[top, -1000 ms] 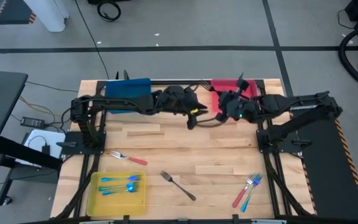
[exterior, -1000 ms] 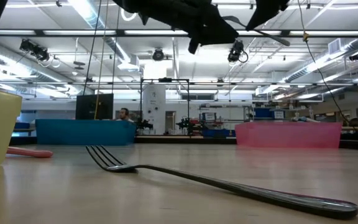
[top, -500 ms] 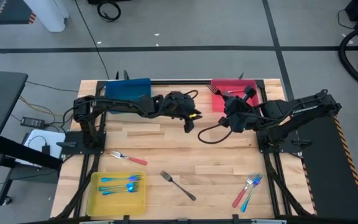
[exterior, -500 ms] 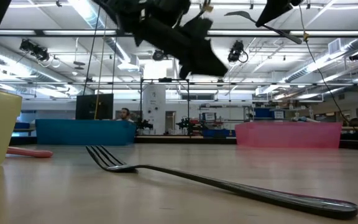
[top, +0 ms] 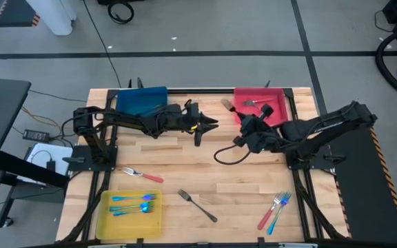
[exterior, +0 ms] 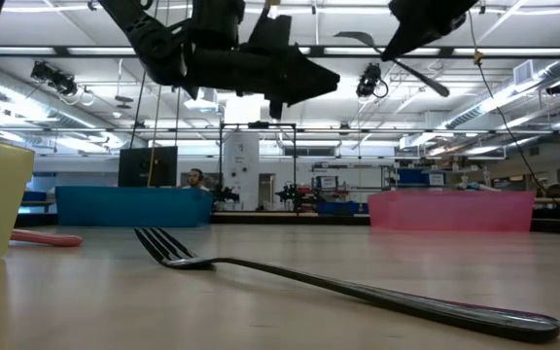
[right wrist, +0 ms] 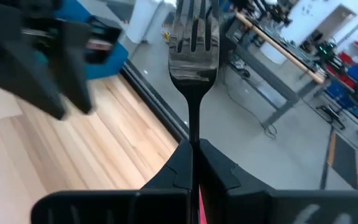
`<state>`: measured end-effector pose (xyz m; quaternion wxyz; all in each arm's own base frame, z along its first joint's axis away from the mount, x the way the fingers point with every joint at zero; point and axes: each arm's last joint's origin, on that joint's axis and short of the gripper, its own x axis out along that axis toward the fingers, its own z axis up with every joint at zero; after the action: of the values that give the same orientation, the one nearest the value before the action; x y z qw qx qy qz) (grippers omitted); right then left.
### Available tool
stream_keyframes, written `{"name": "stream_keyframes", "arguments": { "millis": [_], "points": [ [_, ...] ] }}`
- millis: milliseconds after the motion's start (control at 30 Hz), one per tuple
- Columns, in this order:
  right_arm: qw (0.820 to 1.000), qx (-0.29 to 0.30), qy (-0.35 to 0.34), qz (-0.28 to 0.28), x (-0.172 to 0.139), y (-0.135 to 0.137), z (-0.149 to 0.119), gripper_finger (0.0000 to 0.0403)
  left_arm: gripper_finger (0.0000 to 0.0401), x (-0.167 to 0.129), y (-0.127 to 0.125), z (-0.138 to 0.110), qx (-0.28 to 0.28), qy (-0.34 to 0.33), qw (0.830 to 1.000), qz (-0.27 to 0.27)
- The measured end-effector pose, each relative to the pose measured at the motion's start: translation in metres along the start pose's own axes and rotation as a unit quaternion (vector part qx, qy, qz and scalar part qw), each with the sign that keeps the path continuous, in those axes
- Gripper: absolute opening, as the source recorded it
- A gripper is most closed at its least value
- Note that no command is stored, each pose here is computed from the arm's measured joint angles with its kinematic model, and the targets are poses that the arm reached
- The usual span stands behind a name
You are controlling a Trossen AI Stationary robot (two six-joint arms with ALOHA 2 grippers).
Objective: Sort silverware by color (type)
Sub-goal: Put the top black fork into the blue bin
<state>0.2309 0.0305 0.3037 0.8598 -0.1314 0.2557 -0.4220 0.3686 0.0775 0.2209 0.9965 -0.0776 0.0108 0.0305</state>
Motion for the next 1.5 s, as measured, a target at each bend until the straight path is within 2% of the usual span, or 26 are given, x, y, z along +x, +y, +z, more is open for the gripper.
{"name": "stream_keyframes", "arguments": {
  "millis": [267,500,1000,1500],
  "points": [
    [0.997,-0.038,-0.062,0.009,0.016,0.031,-0.006,0.0013,0.0089,0.005,-0.008,0.012,-0.019,-0.033,0.999,-0.015],
    [0.996,-0.036,-0.076,0.014,0.02,0.04,-0.004,0.0013,0.0089,0.006,-0.019,0.019,-0.028,-0.071,0.996,-0.036],
    [0.995,-0.004,-0.084,0.049,0.019,0.042,-0.002,0.0013,0.0089,0.005,-0.019,0.023,-0.038,-0.092,0.995,-0.027],
    [0.996,-0.006,-0.082,0.037,0.02,0.041,-0.002,0.0013,0.0089,0.006,-0.017,0.018,-0.059,-0.077,0.995,0.015]
  ]
}}
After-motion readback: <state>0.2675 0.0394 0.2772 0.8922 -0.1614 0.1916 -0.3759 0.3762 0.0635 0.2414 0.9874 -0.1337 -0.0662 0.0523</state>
